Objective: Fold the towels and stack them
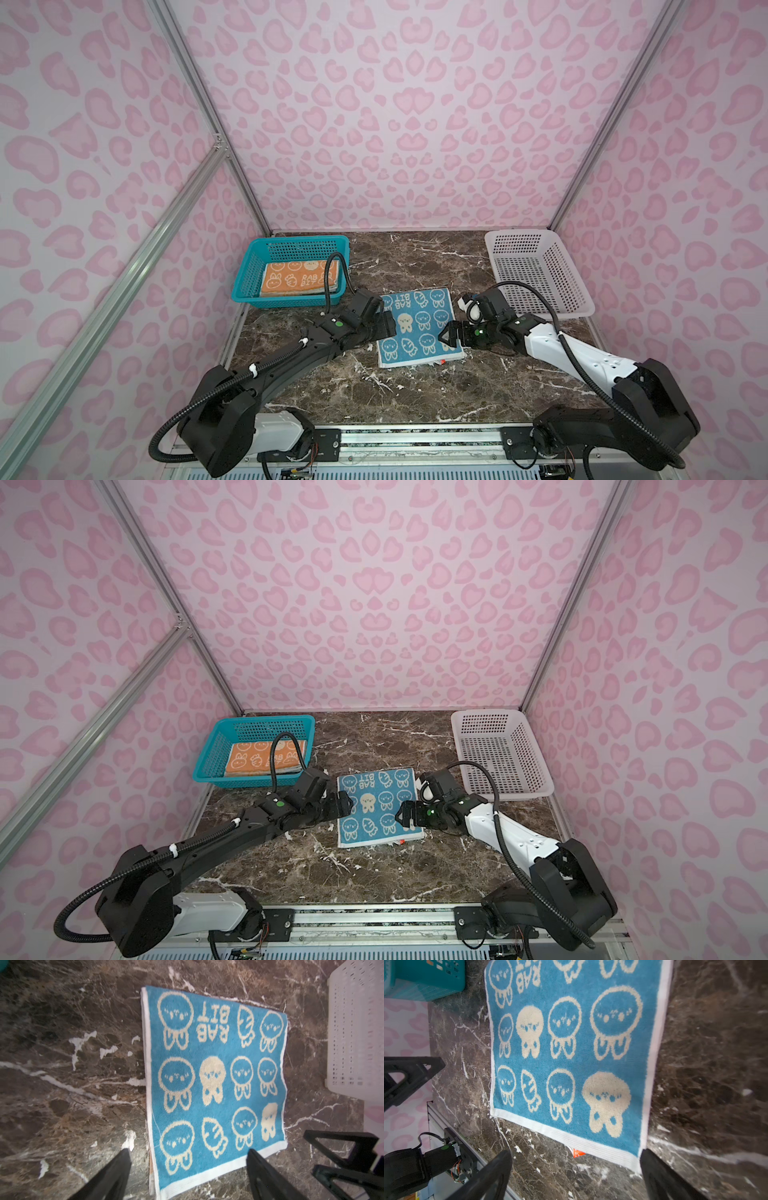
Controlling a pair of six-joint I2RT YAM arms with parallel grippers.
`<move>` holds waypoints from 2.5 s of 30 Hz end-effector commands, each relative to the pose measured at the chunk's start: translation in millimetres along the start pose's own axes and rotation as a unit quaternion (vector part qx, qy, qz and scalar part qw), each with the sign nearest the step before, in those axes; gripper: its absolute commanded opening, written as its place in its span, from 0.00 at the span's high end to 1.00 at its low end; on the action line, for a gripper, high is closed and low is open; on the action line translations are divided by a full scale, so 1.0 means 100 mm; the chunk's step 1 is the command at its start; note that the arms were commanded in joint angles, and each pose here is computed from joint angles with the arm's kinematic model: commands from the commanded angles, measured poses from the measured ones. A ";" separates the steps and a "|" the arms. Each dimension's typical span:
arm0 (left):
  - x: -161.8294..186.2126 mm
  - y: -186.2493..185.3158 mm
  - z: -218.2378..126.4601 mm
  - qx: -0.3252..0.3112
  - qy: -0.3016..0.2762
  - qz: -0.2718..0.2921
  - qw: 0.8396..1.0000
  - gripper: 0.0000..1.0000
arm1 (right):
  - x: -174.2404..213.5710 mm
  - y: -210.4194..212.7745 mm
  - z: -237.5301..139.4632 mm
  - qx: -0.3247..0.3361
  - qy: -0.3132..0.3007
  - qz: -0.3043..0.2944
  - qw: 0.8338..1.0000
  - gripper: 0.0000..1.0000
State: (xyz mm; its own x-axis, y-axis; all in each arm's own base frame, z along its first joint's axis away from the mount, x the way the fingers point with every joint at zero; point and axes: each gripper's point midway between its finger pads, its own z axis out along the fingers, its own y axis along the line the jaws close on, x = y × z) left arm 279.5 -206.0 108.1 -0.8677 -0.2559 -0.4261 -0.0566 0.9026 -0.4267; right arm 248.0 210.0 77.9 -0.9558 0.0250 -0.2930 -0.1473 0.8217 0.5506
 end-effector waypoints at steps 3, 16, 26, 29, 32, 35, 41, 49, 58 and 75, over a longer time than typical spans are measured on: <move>-0.20 -0.21 0.11 0.030 -0.019 -0.003 0.999 0.02 | -0.01 0.07 0.17 -0.037 0.002 0.007 0.999 0.02; -0.08 -0.21 0.69 0.005 0.053 -0.023 0.998 0.02 | 0.31 -0.22 0.36 -0.017 0.032 0.024 0.999 0.02; 0.06 0.20 1.02 -0.030 0.078 -0.053 0.995 0.02 | 0.55 -0.39 0.32 0.006 0.047 0.024 0.999 0.02; 0.10 0.26 1.04 -0.036 0.086 -0.044 0.995 0.02 | 0.60 -0.39 0.29 0.009 0.055 0.026 0.998 0.02; 0.04 0.13 0.98 -0.012 0.085 -0.029 0.996 0.02 | 0.50 -0.27 0.19 0.003 0.049 0.009 0.999 0.02; -0.18 -0.09 0.81 0.015 0.063 -0.011 0.998 0.02 | 0.23 -0.09 0.02 0.002 0.027 -0.017 0.999 0.02; -0.72 -0.41 0.53 0.033 0.001 0.009 0.999 0.02 | -0.55 0.06 -0.18 -0.017 -0.027 -0.006 0.999 0.02; -1.11 -0.47 0.79 0.068 0.025 -0.060 0.996 0.02 | -1.41 0.12 0.09 -0.074 -0.052 0.047 0.995 0.02; -1.12 -0.57 1.15 0.092 0.063 -0.074 0.991 0.02 | -1.71 0.11 0.54 -0.121 -0.045 0.098 0.987 0.02; -0.90 -0.03 1.46 0.016 0.080 -0.030 0.996 0.02 | -1.60 -0.48 0.81 -0.087 -0.004 0.123 0.989 0.02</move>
State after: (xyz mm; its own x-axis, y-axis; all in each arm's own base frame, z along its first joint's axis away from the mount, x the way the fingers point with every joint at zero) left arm 433.0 -250.3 45.0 -0.9257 -0.2906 -0.2421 -0.1159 0.8271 -0.5499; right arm 433.2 223.3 53.1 -0.9599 0.2268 -0.1646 0.0178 0.6357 0.7717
